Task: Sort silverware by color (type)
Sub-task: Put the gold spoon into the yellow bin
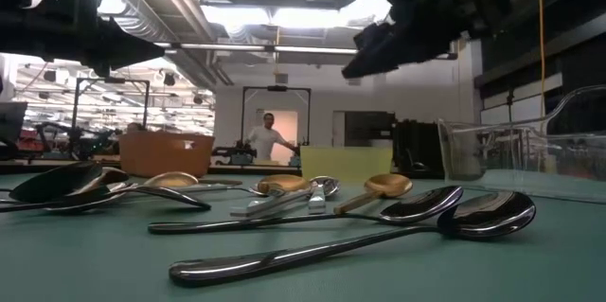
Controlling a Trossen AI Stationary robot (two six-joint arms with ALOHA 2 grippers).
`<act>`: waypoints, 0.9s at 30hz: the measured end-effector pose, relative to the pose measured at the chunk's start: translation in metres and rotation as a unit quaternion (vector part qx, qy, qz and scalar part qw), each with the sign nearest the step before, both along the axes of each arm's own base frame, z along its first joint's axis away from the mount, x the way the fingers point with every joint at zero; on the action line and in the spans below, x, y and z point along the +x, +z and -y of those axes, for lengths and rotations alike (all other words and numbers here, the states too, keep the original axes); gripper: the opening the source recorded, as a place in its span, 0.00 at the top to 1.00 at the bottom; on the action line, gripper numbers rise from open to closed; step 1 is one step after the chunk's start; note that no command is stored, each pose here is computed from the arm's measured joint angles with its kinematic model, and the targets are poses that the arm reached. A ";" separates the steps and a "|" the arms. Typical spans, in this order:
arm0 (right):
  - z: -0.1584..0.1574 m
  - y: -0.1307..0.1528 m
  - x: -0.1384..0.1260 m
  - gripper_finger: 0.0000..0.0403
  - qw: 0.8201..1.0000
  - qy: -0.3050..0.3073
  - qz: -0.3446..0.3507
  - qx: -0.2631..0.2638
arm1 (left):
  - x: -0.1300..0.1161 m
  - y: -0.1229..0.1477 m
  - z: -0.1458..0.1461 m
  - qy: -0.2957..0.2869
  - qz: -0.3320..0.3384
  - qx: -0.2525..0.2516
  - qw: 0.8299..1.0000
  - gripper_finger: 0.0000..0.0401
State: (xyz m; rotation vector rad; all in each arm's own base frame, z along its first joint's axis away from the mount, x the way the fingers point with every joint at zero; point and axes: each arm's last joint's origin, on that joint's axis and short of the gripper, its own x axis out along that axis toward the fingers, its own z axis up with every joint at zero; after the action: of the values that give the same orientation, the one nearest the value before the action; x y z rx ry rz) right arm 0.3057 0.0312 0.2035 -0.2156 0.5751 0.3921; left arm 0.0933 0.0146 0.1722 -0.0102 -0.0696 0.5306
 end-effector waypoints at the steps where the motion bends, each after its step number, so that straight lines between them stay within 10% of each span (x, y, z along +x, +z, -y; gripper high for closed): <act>1: -0.003 -0.004 0.001 0.56 1.000 0.007 -0.004 -0.009 | 0.000 0.000 0.000 0.000 0.000 0.000 1.000 1.00; 27: -0.012 -0.075 0.014 0.56 0.989 0.070 -0.101 -0.080 | 0.000 0.000 0.000 0.000 0.000 0.000 1.000 1.00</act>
State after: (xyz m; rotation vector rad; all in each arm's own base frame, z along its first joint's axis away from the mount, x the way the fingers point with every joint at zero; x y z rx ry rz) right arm 0.3196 0.0428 0.1284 -0.3747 0.7948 0.5070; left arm 0.0933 0.0146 0.1722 -0.0112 -0.0701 0.5304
